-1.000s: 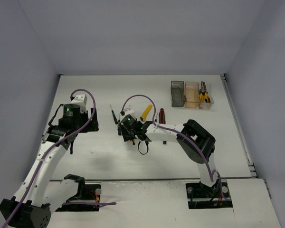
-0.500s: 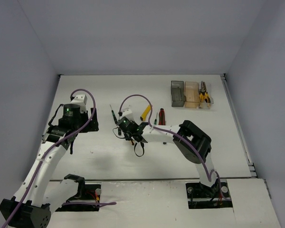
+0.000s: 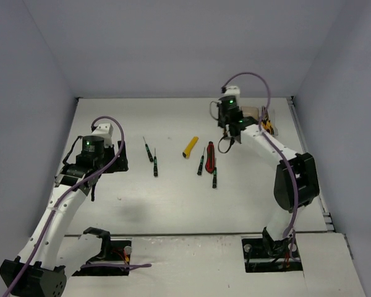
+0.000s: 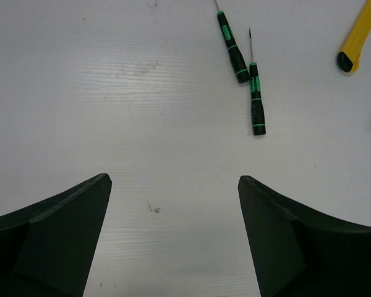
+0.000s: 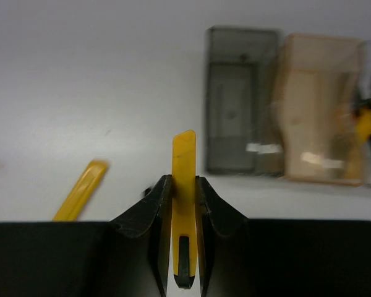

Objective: Sort the tools into containers

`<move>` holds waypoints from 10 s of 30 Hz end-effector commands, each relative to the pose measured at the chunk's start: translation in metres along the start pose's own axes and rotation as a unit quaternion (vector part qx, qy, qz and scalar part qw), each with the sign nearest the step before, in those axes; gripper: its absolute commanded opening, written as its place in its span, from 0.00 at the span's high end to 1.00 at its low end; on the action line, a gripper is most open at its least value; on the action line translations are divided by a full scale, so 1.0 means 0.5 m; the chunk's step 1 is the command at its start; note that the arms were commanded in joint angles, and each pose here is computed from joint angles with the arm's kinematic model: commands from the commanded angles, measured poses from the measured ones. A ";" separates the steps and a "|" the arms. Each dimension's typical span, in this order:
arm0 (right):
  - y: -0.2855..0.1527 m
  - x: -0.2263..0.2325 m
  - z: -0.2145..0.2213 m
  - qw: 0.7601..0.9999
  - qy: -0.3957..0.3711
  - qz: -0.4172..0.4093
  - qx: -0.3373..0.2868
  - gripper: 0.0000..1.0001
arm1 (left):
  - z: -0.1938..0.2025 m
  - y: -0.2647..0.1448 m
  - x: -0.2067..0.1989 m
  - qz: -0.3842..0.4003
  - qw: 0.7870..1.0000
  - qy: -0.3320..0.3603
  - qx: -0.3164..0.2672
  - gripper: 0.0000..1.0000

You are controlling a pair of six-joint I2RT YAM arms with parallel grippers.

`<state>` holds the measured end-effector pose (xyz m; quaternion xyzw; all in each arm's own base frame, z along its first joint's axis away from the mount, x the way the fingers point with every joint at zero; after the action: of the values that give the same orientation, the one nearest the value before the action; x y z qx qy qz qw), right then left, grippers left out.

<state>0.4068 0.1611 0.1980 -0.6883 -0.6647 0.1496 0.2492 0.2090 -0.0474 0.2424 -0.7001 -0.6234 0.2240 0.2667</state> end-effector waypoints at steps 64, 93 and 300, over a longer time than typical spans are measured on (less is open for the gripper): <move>0.123 0.218 0.248 0.981 0.175 0.074 0.031 0.50 | -0.028 -0.012 -0.005 0.021 0.999 -0.015 -0.041 0.19; 0.020 0.114 -0.011 0.999 -0.037 0.007 -0.033 1.00 | -0.025 -0.005 -0.005 0.020 0.999 -0.015 -0.034 0.19; 0.179 -0.258 -0.128 0.996 0.081 0.005 -0.039 0.61 | -0.019 0.017 0.001 0.021 0.999 -0.023 -0.013 0.19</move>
<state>0.5066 0.0226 0.1293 -0.7141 -0.6131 0.1276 0.3129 0.2139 -0.0488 0.2364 -0.7070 -0.6068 0.2510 0.2624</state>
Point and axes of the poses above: each gripper's point midway between its finger pads, its own y axis out along the fingers, its own x axis along the line the jaws close on, z = x × y, the point moved 7 cm from there along -y, back along the fingers, and after that the axes turned 10 degrees about y, right-handed, at the moved point
